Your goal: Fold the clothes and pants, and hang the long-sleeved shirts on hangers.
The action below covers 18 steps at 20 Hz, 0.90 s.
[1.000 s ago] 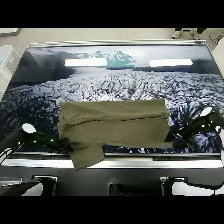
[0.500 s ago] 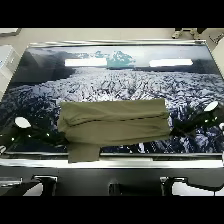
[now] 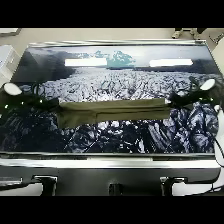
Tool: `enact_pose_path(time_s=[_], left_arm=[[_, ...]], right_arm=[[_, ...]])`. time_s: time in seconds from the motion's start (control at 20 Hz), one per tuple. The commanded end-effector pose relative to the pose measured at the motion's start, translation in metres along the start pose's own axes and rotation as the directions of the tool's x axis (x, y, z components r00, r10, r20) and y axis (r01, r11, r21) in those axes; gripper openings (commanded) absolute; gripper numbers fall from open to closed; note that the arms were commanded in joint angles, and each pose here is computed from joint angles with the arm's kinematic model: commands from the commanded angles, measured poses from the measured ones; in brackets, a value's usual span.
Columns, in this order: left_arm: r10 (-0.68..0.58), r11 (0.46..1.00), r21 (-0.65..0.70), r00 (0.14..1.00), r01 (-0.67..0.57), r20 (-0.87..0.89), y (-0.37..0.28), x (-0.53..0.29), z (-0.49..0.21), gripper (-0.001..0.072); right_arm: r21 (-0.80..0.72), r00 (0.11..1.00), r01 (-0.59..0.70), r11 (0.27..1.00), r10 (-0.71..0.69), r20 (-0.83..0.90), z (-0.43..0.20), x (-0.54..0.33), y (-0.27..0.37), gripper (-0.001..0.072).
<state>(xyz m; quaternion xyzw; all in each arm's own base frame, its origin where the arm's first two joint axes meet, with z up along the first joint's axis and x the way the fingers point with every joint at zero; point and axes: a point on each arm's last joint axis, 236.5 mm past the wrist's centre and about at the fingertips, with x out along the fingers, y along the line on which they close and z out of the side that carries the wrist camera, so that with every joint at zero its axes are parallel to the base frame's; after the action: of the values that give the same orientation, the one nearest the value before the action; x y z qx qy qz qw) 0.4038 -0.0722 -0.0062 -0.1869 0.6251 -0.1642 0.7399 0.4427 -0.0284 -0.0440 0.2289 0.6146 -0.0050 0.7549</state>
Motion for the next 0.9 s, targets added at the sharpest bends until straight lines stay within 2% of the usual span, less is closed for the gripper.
enact_pose_path(time_s=[0.0,0.25,0.35,0.4,0.45,0.5,0.55,0.6,0.65,0.7,0.85], left_arm=[[-0.028,0.999,-0.035,0.998,0.026,-0.057,0.003,0.028,0.034,0.0024],[-0.06,0.994,-0.103,0.966,0.035,-0.25,0.025,0.072,0.003,0.0024],[-0.065,0.993,-0.11,0.96,0.036,-0.272,0.027,0.076,-0.002,0.003],[-0.064,0.994,-0.108,0.962,0.037,-0.266,0.026,0.073,0.0,0.012],[-0.064,0.994,-0.106,0.965,0.037,-0.256,0.027,0.069,0.003,0.0264],[-0.064,0.994,-0.103,0.968,0.039,-0.242,0.027,0.061,0.008,0.042],[-0.062,0.994,-0.1,0.974,0.041,-0.22,0.028,0.051,0.014,0.0493],[-0.061,0.994,-0.096,0.979,0.042,-0.197,0.029,0.039,0.021,0.0509],[-0.058,0.995,-0.087,0.984,0.043,-0.168,0.028,0.025,0.029,0.0546],[-0.052,0.996,-0.076,0.99,0.042,-0.133,0.027,0.011,0.036,0.0548],[-0.033,0.999,-0.031,0.999,0.033,-0.023,0.013,-0.028,0.051,0.0569]], right_arm=[[0.001,0.998,-0.003,1.0,0.003,0.07,0.027,0.034,0.016,0.0032],[0.043,0.989,-0.043,0.998,0.036,0.141,0.045,0.045,0.025,0.0033],[0.057,0.992,-0.045,0.997,0.038,0.124,0.041,0.046,0.024,0.0034],[0.079,0.993,-0.047,0.996,0.038,0.107,0.038,0.045,0.022,0.0038],[0.102,0.995,-0.046,0.994,0.037,0.089,0.034,0.043,0.019,0.0101],[0.108,0.997,-0.044,0.993,0.037,0.072,0.03,0.039,0.016,0.0236],[0.12,0.998,-0.036,0.992,0.029,0.061,0.028,0.031,0.007,0.045],[0.15,0.998,-0.037,0.988,0.029,0.054,0.027,0.023,-0.005,0.0586],[0.191,0.999,-0.043,0.981,0.036,0.038,0.025,0.017,-0.018,0.0652],[0.217,0.999,-0.053,0.975,0.053,0.007,0.019,0.014,-0.032,0.0707],[0.258,0.977,-0.168,0.952,0.196,-0.087,0.001,0.022,-0.037,0.0712]])
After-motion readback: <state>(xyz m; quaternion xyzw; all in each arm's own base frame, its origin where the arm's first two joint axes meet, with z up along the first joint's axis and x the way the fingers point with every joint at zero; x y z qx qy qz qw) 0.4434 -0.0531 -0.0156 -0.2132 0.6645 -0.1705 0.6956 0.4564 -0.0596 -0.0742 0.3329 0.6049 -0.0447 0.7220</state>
